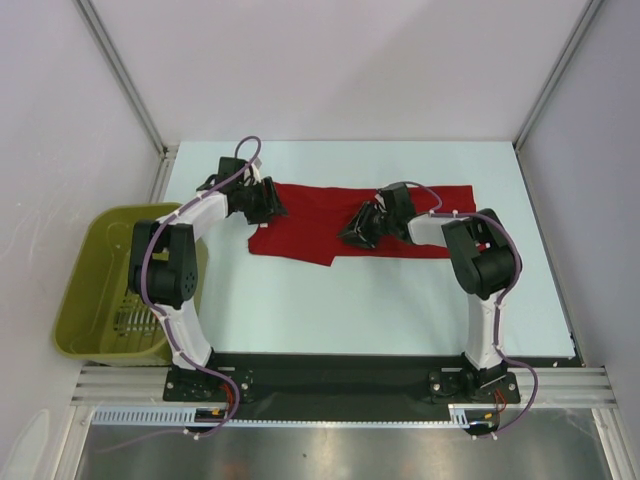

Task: Fold and stack the t-shirts
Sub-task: Fold the tshirt

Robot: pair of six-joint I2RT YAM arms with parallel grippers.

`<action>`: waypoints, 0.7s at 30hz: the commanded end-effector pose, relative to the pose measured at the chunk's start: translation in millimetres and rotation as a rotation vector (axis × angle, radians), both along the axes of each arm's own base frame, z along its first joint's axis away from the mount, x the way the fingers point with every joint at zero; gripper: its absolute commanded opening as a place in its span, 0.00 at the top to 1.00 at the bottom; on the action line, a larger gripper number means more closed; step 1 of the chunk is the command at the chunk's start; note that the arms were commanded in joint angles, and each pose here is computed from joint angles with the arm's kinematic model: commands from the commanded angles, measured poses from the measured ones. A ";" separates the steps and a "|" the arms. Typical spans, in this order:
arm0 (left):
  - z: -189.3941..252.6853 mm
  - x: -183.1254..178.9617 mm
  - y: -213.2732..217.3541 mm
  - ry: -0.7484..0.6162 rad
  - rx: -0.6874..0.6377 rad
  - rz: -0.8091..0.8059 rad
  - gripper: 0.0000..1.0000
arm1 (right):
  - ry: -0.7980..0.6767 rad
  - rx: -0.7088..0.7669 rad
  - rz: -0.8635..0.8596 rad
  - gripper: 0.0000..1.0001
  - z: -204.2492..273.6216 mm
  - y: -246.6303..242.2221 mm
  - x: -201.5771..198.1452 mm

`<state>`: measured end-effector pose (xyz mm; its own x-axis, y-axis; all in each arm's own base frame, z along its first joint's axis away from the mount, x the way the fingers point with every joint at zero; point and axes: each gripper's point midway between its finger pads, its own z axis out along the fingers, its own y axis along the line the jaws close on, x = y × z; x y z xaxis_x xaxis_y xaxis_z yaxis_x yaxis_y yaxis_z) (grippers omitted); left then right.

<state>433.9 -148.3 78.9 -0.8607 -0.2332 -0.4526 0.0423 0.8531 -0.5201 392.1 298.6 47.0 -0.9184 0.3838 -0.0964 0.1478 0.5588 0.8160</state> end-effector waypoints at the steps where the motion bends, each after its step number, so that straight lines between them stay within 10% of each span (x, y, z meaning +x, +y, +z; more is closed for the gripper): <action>1: 29.3 2.6 -1.5 -0.066 -0.020 -0.031 0.39 | -0.052 0.048 -0.017 0.64 14.0 9.6 15.6; 9: 42.0 -12.5 1.1 -0.086 -0.029 -0.020 0.39 | -0.070 0.094 -0.071 0.91 25.4 7.0 34.9; 21: 26.2 -6.7 -4.9 -0.023 -0.060 -0.024 0.39 | -0.043 0.117 -0.064 0.86 13.9 4.1 55.5</action>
